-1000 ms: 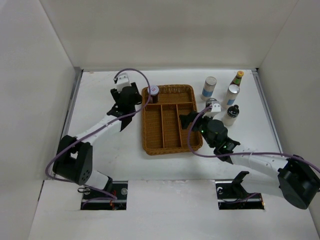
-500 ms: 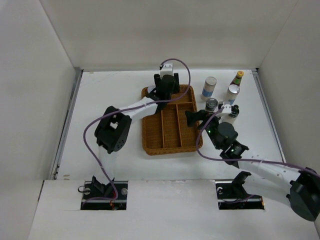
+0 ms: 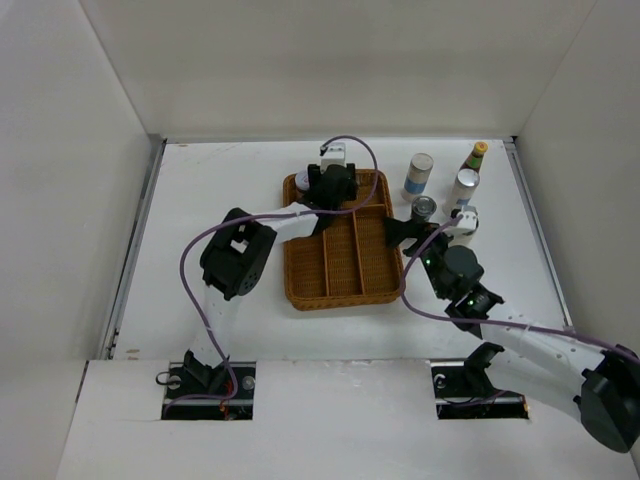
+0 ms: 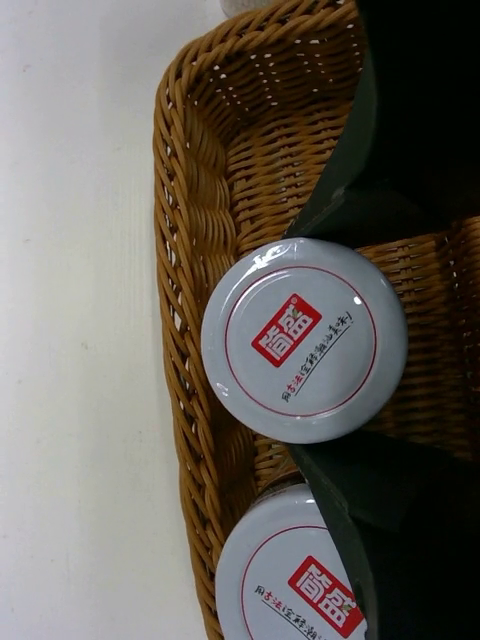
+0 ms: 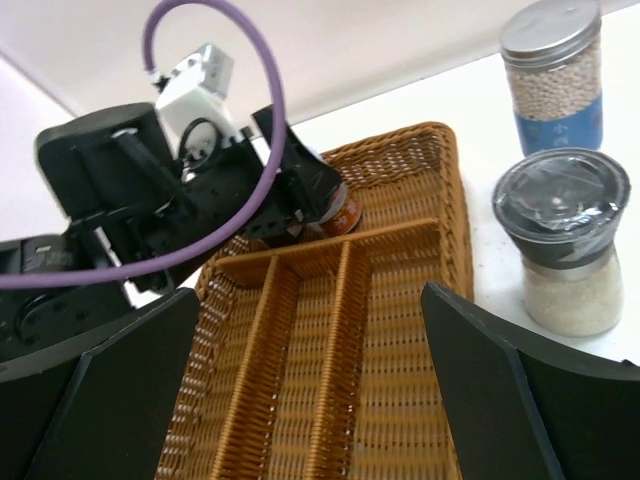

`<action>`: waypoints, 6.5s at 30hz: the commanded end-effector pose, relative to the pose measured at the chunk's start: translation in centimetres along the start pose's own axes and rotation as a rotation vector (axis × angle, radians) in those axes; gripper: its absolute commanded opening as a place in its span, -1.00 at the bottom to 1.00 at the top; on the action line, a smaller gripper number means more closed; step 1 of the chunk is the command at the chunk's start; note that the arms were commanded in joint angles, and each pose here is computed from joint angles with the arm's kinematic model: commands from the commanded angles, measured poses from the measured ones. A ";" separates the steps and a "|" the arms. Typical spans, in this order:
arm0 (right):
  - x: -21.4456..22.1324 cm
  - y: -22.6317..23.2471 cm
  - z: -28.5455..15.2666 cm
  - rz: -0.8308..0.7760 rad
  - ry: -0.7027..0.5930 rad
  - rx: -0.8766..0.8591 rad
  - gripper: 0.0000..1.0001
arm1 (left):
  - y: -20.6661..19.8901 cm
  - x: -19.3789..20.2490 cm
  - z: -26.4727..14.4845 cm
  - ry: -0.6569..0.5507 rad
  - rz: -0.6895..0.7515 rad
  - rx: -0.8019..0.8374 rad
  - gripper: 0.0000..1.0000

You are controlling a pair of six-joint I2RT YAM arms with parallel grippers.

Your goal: Organize the condiment bottles

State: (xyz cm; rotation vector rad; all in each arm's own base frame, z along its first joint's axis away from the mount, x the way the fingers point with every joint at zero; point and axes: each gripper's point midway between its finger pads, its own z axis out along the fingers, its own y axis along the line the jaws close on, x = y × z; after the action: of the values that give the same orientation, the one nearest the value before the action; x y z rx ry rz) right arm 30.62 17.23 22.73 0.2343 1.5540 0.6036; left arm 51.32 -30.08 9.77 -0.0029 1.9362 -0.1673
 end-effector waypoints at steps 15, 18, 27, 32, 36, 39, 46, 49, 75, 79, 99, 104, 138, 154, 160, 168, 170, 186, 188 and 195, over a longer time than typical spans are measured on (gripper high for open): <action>-5.7 0.7 -0.9 0.080 -0.135 0.006 0.84 | -6.5 -16.1 -8.7 -0.307 -0.168 0.269 0.98; -6.5 0.2 -1.3 0.076 -0.141 0.036 0.11 | -6.9 -19.8 -12.0 -0.376 -0.206 0.315 1.00; -9.1 -6.2 -0.8 -0.021 -0.165 0.323 0.50 | -1.3 -20.6 -20.4 -0.490 -0.340 0.324 0.95; -8.4 -11.8 -0.4 -0.107 -0.122 0.539 1.00 | 6.3 -12.3 -21.6 -0.403 -0.441 0.173 0.87; -8.0 -16.2 -0.4 -0.160 -0.087 0.678 1.00 | 11.1 -7.6 -22.9 -0.383 -0.465 0.077 0.87; -7.2 -18.4 0.0 -0.186 -0.023 0.745 1.00 | 14.3 -4.8 -23.8 -0.387 -0.496 -0.007 0.89; -5.0 -20.8 1.8 -0.190 0.106 0.769 1.00 | 15.6 -1.3 -23.6 -0.358 -0.525 -0.019 0.89; -4.6 -21.9 2.4 -0.187 0.130 0.793 1.00 | 14.4 -0.9 -23.3 -0.340 -0.519 0.027 0.89; -15.9 -0.4 7.3 -0.212 -0.163 0.288 0.08 | 15.5 1.2 -21.9 -0.310 -0.509 -0.016 0.89; -11.6 2.4 13.2 -0.241 -0.075 0.207 0.09 | 15.9 1.1 -22.0 -0.315 -0.512 -0.022 0.89; 4.2 -2.6 23.3 -0.373 0.190 0.247 0.61 | 15.9 1.6 -21.4 -0.297 -0.503 -0.025 0.89; -0.7 -0.4 21.0 -0.345 0.129 0.225 1.00 | 15.8 1.4 -21.5 -0.300 -0.506 -0.018 0.89; -5.2 -11.5 9.2 -0.323 0.098 0.541 0.13 | 15.5 1.5 -21.4 -0.288 -0.504 -0.005 0.89; 2.3 16.8 12.9 -0.303 0.186 -0.137 0.14 | 21.8 3.2 -21.0 -0.277 -0.662 -0.159 0.91; 8.0 18.0 16.1 -0.376 0.245 -0.139 0.15 | 21.5 3.4 -20.8 -0.257 -0.672 -0.137 0.90; 10.9 15.4 17.6 -0.464 0.244 -0.055 0.24 | 21.1 3.2 -20.8 -0.261 -0.667 -0.123 0.90; 12.0 15.0 17.3 -0.479 0.265 -0.056 0.44 | 21.0 3.3 -20.7 -0.258 -0.666 -0.117 0.90; -7.9 3.3 15.7 -0.282 0.022 0.140 1.00 | 20.9 3.0 -20.8 -0.267 -0.666 -0.111 0.90; -8.7 -1.5 16.8 -0.300 0.035 0.255 1.00 | 20.8 3.0 -20.7 -0.264 -0.665 -0.109 0.90; -7.9 -11.1 19.3 -0.373 0.118 0.460 1.00 | 20.6 2.9 -20.8 -0.269 -0.666 -0.101 0.91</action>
State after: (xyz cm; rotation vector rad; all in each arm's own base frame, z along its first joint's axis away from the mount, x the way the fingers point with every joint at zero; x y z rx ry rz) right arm 51.74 8.90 25.25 0.2621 1.7444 -0.0053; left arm 32.19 -6.97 10.56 -0.7139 1.6599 -0.4339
